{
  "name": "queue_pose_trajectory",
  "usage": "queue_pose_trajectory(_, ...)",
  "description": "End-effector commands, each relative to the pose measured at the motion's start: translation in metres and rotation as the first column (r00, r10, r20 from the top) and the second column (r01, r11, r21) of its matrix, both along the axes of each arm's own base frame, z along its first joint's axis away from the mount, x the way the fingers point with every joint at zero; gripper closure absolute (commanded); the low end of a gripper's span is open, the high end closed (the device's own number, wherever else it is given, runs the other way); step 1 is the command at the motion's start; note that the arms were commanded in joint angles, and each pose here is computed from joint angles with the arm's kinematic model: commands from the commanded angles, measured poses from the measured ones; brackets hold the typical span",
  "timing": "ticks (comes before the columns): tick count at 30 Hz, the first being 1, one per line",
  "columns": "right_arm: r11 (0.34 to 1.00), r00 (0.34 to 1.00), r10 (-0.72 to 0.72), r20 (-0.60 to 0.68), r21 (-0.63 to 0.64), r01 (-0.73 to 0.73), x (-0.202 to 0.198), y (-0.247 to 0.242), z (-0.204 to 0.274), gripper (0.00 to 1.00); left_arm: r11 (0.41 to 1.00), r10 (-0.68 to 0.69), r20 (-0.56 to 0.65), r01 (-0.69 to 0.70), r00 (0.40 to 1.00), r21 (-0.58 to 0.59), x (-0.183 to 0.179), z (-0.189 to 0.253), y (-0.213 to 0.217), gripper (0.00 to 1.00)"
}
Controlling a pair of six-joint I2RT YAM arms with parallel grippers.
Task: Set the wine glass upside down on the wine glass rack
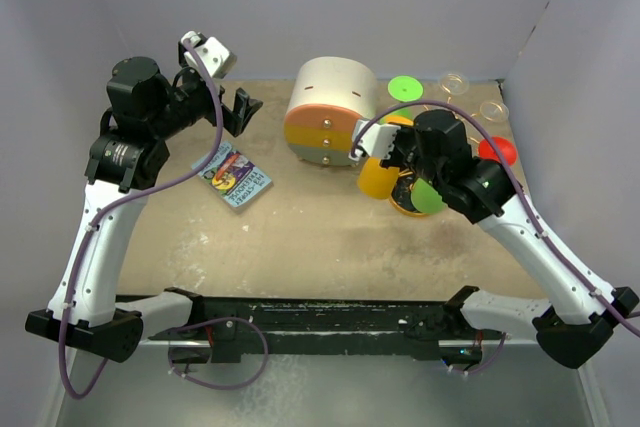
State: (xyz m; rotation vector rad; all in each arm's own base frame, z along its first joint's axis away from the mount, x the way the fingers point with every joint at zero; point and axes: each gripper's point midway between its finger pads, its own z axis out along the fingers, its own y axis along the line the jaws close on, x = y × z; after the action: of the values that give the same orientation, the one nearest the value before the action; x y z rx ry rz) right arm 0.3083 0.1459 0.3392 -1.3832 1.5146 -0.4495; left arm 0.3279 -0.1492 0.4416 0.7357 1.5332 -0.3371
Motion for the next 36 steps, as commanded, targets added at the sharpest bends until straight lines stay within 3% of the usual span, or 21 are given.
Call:
queue_pose_trajectory(1, 1.0, 0.999, 0.028, 0.044, 0.012, -0.029, -0.001, 0.006, 0.02, 1.0, 1.0, -0.007, 0.033, 0.007, 0.999, 0.002, 0.001, 0.007, 0.001, 0.01)
queue_pose_trajectory(11, 0.998, 0.998, 0.063, 0.024, -0.033, -0.062, -0.006, 0.009, 0.013, 0.96, 1.0, -0.009, 0.034, 0.008, 0.999, 0.006, 0.002, 0.006, 0.0, 0.01)
queue_pose_trajectory(36, 0.993, 0.992, 0.119, -0.039, 0.005, -0.119, -0.017, 0.019, 0.001, 0.83, 1.0, -0.008, 0.039, 0.008, 0.999, 0.012, 0.0, 0.005, 0.001, 0.01)
